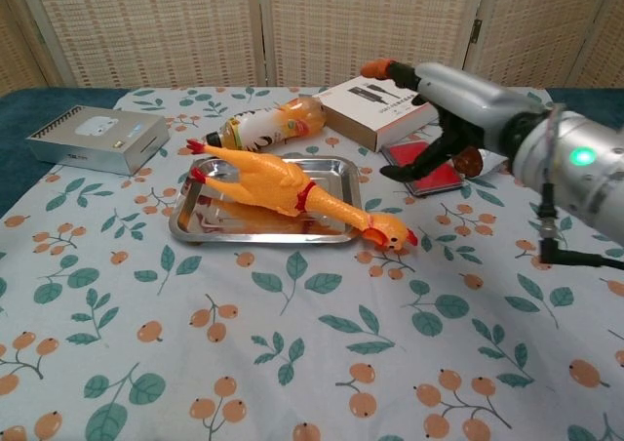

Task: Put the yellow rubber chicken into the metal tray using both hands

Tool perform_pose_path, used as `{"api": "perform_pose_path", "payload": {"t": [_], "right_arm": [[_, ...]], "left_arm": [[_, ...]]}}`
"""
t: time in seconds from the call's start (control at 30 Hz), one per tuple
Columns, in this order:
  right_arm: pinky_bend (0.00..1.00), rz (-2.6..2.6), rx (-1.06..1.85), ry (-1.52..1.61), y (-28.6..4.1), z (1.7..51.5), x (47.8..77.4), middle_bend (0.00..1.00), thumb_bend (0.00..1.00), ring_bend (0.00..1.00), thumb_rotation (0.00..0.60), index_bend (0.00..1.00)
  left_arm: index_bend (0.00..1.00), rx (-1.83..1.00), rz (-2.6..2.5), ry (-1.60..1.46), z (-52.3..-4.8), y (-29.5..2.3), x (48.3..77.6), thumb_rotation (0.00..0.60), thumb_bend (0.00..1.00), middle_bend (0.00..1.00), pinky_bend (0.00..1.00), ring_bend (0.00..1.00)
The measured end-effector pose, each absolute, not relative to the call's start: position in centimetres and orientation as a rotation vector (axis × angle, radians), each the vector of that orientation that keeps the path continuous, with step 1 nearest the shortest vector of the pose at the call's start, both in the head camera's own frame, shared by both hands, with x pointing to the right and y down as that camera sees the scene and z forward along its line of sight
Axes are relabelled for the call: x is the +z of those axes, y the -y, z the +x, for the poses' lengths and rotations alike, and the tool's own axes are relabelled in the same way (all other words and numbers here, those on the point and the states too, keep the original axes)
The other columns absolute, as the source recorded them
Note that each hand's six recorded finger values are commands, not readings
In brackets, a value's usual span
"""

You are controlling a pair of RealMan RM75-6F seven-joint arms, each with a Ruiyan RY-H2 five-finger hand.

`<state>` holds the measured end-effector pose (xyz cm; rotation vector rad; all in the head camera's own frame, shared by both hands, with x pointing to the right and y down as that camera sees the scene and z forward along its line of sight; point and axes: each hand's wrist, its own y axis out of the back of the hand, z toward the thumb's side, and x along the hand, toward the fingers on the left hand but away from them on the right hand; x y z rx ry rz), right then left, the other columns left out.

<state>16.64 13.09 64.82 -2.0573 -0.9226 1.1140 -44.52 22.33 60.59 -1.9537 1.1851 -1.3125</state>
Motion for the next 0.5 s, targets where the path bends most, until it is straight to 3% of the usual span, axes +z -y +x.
{"api": "perform_pose_path", "payload": {"t": [0.2, 0.5], "right_arm": [[0.0, -1.887, 1.153, 0.885, -17.6, 25.6, 60.1, 0.0, 0.21, 0.0, 0.6, 0.0], [0.0, -1.602, 1.321, 0.949, -23.6, 36.8, 55.8, 0.0, 0.2, 0.0, 0.6, 0.0]], "left_arm": [[0.0, -1.429, -1.709, -1.115, -46.5, -24.8, 58.8, 0.6, 0.36, 0.0, 0.0, 0.0], [0.0, -1.475, -1.599, -1.033, -46.7, -28.5, 55.1, 0.6, 0.36, 0.0, 0.0, 0.0]]}}
